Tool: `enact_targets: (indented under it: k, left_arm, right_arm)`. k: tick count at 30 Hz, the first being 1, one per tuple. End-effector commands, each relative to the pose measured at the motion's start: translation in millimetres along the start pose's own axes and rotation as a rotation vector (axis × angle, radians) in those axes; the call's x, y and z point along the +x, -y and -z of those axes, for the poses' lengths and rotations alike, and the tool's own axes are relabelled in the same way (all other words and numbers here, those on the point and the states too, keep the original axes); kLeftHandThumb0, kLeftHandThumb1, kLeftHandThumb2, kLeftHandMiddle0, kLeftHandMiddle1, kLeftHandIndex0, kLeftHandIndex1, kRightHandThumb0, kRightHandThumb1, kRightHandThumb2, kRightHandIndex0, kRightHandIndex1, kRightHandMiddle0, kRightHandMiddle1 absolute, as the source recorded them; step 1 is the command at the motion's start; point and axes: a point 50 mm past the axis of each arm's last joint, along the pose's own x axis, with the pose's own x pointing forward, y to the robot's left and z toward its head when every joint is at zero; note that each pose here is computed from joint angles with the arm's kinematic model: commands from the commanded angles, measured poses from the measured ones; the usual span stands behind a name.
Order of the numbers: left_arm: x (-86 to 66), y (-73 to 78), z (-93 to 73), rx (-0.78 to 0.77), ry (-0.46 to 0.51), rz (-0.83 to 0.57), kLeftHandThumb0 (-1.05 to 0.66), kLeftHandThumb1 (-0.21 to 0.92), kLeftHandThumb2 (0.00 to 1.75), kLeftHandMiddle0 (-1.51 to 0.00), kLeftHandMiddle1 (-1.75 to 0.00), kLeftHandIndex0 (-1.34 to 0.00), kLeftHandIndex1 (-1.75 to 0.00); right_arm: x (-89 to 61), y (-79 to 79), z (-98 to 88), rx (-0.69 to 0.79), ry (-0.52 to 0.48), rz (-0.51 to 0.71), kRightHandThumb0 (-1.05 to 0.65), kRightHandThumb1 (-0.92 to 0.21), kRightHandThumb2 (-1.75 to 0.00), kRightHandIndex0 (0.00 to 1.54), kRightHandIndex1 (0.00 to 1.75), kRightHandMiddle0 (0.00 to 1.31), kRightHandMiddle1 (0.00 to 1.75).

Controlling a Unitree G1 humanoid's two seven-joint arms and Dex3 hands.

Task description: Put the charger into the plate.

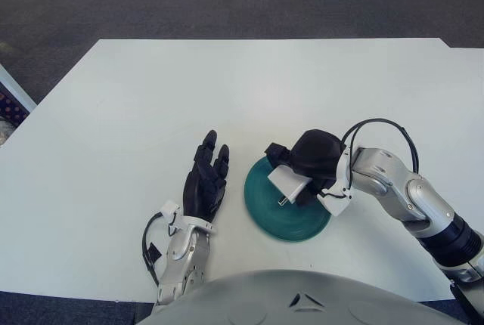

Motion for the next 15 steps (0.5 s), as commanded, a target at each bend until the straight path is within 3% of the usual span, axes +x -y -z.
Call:
enact_targets:
  k: [1,7,15]
  left_arm:
    - [-5.6,3.6,11.7,-0.092,-0.052,-0.071,-0.88,0.92,1.02,-0.10,0.00,0.00,-0.26]
    - [-5.4,3.7,12.2,-0.150,-0.051,-0.092,-0.89,0.92,1.02,-0.11,-0.01,0.00,-0.28]
    - [-4.7,3.8,12.2,-0.104,-0.053,-0.082,-0.89,0.92,1.04,-0.11,0.00,0.00,-0.27]
  right_arm:
    - [-0.3,-1.6,1.2,0.008,0.013,-0.011,-0.47,-0.92,-0.63,1.23,1.75,0.93,1.75]
    - [1.6,-3.0,0.6,0.013,0.028,-0.057,-0.45,-0.92,-0.63,1.22,1.75,0.90,1.75]
    - [6.5,-8.3,1.3,0.021,0.035,-0.091,-0.45,-0.92,-0.63,1.20,1.75,0.85,1.75]
